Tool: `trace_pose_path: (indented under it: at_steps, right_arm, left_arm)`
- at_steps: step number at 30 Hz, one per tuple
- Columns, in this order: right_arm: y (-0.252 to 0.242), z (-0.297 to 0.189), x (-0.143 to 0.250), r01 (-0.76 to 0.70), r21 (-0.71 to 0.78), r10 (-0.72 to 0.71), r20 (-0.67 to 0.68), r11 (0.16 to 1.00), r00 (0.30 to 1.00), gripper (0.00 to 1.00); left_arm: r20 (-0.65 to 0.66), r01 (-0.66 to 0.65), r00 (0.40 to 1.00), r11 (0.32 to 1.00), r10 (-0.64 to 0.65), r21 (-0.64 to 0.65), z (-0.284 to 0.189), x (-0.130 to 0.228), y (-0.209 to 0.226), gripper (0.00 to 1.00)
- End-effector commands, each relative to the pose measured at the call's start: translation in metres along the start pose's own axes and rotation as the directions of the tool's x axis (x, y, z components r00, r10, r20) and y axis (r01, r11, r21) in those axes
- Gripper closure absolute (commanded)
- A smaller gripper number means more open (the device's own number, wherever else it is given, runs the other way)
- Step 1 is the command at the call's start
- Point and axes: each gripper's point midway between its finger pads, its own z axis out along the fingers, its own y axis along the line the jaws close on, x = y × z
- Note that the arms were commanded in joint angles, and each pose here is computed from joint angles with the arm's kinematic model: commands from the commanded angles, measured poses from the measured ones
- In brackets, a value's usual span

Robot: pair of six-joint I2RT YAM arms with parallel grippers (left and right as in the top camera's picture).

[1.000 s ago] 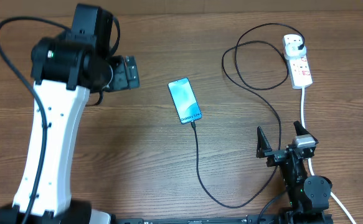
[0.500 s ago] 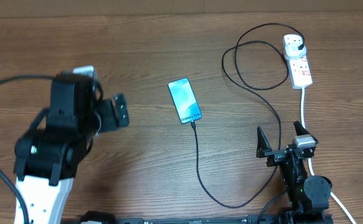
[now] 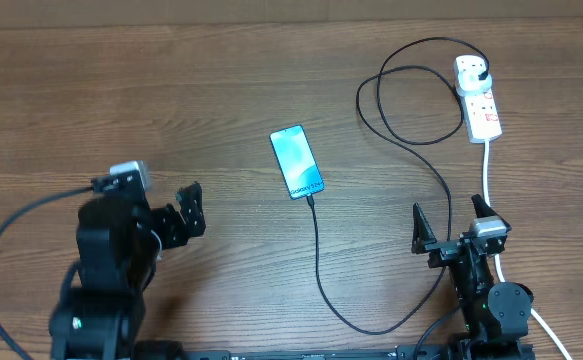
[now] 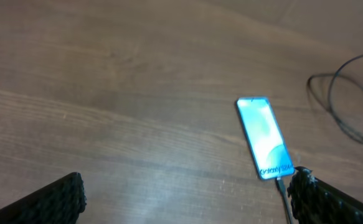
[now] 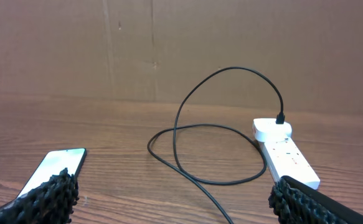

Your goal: Plug charger to phone and switch on socket

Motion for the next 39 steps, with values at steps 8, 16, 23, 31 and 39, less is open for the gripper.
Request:
trace_pose_path:
  at_steps: [8,16,23,31,39]
  right_arm:
    - [0.000,0.000,0.002,0.005,0.002,-0.005,0.004,1.000,1.000,0.00]
    - [0.000,0.000,0.002,0.005,0.002,-0.005,0.004,1.000,1.000,0.00]
    - [0.000,0.000,0.002,0.005,0.002,-0.005,0.004,1.000,1.000,0.00]
    - [0.000,0.000,0.002,0.005,0.002,-0.005,0.004,1.000,1.000,0.00]
    - [0.000,0.000,0.002,0.005,0.002,-0.005,0.004,1.000,1.000,0.00]
  left_arm:
    - [0.178,-0.025,0.984,0.998,0.015,0.056,-0.006,0.035,0.013,0.00]
    - [0.298,-0.035,0.955,0.996,0.009,0.082,-0.001,0.043,0.018,0.01]
    - [0.366,-0.033,0.931,0.997,0.005,0.070,-0.001,0.047,0.025,0.00]
    - [0.412,-0.035,0.911,0.996,-0.001,0.081,0.011,0.052,0.028,0.00]
    - [0.504,-0.035,0.864,0.996,-0.013,0.085,0.019,0.044,0.031,0.00]
